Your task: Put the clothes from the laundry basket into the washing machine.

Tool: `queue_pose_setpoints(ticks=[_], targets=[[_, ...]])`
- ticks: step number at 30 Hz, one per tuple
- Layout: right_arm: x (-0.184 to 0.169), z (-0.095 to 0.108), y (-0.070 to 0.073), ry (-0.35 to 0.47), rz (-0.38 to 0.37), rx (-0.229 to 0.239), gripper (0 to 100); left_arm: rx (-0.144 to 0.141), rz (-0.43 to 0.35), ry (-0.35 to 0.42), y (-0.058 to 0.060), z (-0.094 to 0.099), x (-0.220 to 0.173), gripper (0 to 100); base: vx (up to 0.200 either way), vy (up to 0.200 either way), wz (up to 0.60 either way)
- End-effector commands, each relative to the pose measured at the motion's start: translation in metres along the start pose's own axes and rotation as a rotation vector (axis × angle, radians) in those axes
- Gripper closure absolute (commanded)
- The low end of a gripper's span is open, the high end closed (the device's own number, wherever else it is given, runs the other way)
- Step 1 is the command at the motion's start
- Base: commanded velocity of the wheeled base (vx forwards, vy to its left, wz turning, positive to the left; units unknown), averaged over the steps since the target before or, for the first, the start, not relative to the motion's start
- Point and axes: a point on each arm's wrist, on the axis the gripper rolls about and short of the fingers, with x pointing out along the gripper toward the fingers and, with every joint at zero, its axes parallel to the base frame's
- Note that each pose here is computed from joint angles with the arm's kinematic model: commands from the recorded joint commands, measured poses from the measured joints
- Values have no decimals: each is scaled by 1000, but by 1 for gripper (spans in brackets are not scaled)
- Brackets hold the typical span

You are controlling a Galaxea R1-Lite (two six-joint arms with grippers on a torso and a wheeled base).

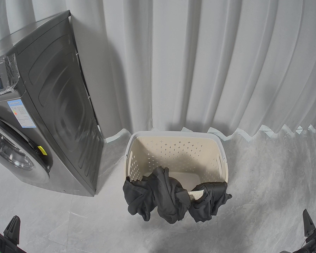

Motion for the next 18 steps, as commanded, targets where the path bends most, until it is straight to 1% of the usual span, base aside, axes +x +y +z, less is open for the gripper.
queue_pose_setpoints(ticks=[1,3,18], targets=[[0,-5,0,1,1,0,0,1,1,-2,0,-5,0,100,200,0,0],[0,-5,0,1,-1,0,0,1,1,-2,0,-5,0,100,200,0,0],[0,-5,0,1,-1,0,0,1,3,-2,0,-5,0,100,0,0,0]])
